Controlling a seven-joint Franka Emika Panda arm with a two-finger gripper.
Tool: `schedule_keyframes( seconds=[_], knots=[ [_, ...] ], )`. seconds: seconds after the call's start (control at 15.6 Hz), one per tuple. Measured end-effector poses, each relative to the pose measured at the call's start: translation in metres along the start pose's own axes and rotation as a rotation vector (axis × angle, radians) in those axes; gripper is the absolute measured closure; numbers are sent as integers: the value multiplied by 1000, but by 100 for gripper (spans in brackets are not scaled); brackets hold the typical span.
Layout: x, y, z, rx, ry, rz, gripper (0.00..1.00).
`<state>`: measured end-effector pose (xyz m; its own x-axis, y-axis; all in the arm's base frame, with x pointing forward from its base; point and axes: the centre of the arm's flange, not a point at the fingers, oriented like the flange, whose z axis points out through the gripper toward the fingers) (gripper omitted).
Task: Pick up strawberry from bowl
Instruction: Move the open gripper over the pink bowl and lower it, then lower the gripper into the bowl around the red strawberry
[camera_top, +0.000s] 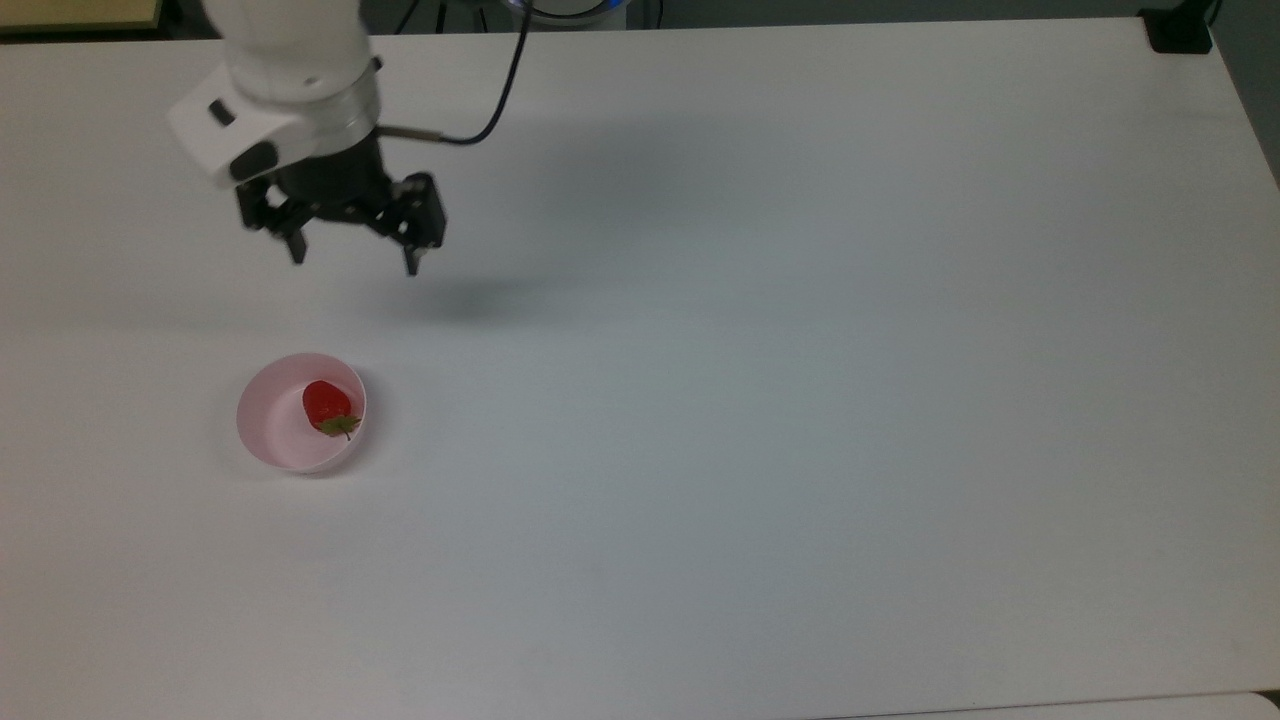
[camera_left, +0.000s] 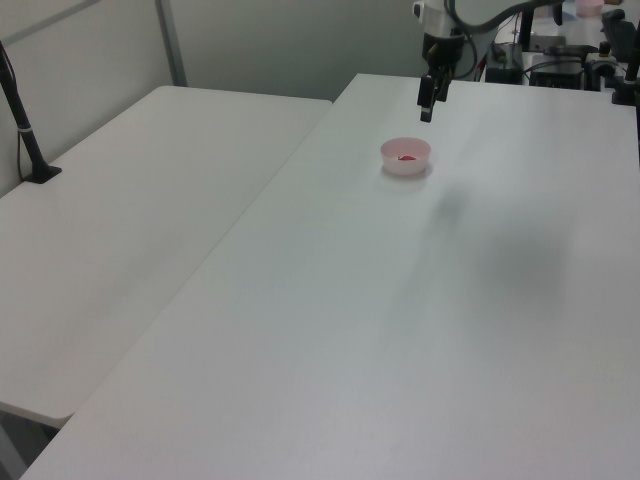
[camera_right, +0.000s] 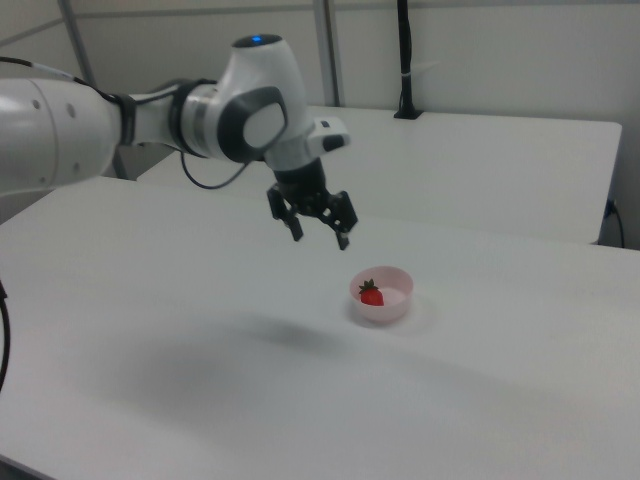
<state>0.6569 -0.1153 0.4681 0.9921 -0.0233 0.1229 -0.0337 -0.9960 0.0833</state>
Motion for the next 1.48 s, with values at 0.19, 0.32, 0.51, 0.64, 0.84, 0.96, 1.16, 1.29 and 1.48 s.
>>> schedule_keyframes(
  seconds=[0.19,0.32,0.51,0.64,0.84,0.96,1.16,1.29,1.48],
  knots=[
    [13,26,30,-13,23,-78,0],
    [17,43,48,-15,37,-167,0],
    [20,54,73,-2,37,-273,0],
    [23,53,84,1,29,-297,0],
    [31,52,89,-2,36,-305,4],
    [34,52,93,-2,36,-306,8],
    [36,52,104,-2,32,-307,12],
    [40,52,113,-13,59,-308,15],
    [40,51,126,-12,55,-309,25]
  ],
)
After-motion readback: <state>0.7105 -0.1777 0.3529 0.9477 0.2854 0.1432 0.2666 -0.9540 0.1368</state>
